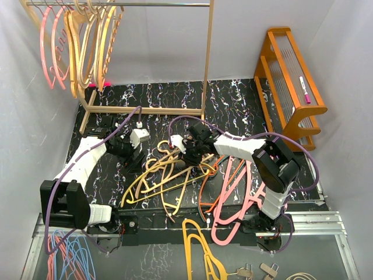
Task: Organize the hangers
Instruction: Pick up the hanger at the center of the board.
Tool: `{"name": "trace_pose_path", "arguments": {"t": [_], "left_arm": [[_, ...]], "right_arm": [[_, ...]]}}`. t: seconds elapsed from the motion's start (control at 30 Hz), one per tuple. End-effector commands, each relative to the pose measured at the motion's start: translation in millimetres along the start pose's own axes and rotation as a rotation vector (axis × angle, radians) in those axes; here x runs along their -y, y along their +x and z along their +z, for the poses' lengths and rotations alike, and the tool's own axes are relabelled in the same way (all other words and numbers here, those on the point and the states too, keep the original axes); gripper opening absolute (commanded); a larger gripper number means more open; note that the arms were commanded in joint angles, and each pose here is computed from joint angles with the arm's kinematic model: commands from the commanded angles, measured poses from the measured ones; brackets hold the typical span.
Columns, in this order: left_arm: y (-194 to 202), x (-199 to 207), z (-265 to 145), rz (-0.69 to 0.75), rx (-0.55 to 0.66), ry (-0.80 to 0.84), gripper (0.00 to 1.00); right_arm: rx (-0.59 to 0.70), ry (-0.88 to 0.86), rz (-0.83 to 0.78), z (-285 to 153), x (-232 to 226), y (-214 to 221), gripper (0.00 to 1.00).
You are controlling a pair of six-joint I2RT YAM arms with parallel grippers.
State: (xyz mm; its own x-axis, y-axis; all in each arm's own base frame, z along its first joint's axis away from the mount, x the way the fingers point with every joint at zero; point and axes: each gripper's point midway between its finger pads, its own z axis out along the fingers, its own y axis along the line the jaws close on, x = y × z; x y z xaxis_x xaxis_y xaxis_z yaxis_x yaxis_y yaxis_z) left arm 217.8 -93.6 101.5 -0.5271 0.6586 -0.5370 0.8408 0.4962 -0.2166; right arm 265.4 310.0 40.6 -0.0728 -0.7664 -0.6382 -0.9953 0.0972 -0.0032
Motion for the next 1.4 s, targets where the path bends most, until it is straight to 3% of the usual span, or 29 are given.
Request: {"name": "trace_pose_path", "arguments": {"t": [0.0, 0.13, 0.17, 0.23, 0.27, 0.4, 0.47, 0.7, 0.9, 1.07, 1.37], "left_arm": [[-0.5, 3.5, -1.7, 0.007, 0.004, 0.013, 0.97], [-1.7, 3.0, -2.3, 0.002, 0.000, 0.018, 0.97], [-2.0, 3.3, -2.6, 0.001, -0.001, 0.020, 0.97], [-3.2, 4.6, -4.6, 0.000, -0.001, 0.024, 0.97], [-3.2, 6.0, -5.9, 0.001, -0.005, 0.030, 0.97], [-5.7, -5.4, -12.6, -0.070, -0.001, -0.050, 0.97], [-9.2, -7.9, -20.6, -0.103, 0.058, -0.071, 0.97], [-24.4, 8.9, -32.4, -0.153, 0.219, 0.093, 0.97], [-39.0, 29.0, -42.2, -0.167, 0.310, 0.331, 0.97], [-47.9, 40.3, -50.4, -0.216, 0.320, 0.458, 0.97], [-25.8, 46.1, -40.3, -0.253, 0.236, 0.478, 0.97]], "right_arm": [[0.061, 0.008, -0.027, 1.6, 10.2, -26.2, 0.30], [0.056, -0.010, -0.029, 10.3, 8.4, -27.8, 0.29], [0.055, -0.009, -0.033, 11.9, 8.9, -28.1, 0.25], [0.052, -0.001, -0.039, 14.0, 10.3, -29.1, 0.09], [0.054, 0.008, -0.047, 13.1, 11.3, -30.6, 0.08], [0.088, 0.085, -0.102, -9.6, 17.8, -40.4, 0.08], [0.129, 0.147, -0.133, -37.1, 25.6, -46.4, 0.08], [0.306, 0.265, -0.204, -114.8, 29.6, -57.1, 0.08], [0.376, 0.322, -0.206, -136.0, 26.1, -57.9, 0.08], [0.372, 0.345, -0.202, -138.7, 29.2, -57.0, 0.08], [0.375, 0.469, -0.189, -158.6, 57.9, -55.7, 0.08]]}}
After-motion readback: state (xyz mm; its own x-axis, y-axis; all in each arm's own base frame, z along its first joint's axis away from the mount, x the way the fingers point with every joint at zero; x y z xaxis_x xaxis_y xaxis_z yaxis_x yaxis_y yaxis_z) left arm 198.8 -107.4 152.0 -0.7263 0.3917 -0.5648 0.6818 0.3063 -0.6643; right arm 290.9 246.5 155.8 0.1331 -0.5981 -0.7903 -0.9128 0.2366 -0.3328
